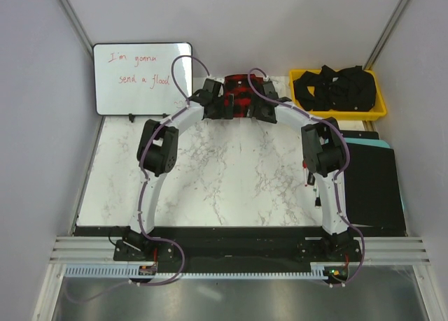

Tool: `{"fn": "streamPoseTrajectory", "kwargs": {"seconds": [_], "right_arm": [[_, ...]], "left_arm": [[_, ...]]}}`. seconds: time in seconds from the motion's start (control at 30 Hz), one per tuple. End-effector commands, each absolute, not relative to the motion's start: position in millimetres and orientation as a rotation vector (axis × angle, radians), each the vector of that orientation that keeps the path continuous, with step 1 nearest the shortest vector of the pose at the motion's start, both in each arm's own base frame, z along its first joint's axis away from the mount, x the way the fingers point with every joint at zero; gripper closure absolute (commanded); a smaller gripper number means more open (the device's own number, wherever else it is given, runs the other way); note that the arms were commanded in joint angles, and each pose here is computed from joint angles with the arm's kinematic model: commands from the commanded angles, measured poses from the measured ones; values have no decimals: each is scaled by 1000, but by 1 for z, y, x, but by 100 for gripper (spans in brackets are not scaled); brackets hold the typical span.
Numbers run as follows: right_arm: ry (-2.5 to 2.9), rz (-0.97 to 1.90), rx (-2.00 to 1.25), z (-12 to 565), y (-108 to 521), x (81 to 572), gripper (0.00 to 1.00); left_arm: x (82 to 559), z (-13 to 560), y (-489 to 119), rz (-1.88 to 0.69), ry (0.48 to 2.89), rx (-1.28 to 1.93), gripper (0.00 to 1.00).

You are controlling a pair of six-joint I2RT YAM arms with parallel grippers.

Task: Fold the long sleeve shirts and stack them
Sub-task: Neatly place the folded shirt to the corner

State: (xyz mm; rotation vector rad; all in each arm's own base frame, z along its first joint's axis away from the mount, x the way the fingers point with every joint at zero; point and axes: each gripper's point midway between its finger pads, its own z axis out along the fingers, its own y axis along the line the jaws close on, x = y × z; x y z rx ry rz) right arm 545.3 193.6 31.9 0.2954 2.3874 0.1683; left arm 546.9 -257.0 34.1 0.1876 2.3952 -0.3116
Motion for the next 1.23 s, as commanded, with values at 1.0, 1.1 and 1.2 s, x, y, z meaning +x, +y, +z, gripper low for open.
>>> {"fn": "streamPoseTrajectory", "kwargs": {"seconds": [1.0,1.1,1.2], "right_arm": [[2248,193,-434,155,105,321,2],[2251,200,-437,150,104,315,2],[2237,206,-443,159,104,315,2]], "left_arm": [[288,155,-157,-544,2382,646,1],[280,139,-156,-562,2409,635,1],[285,145,-152,-520,2386,626,1]]}}
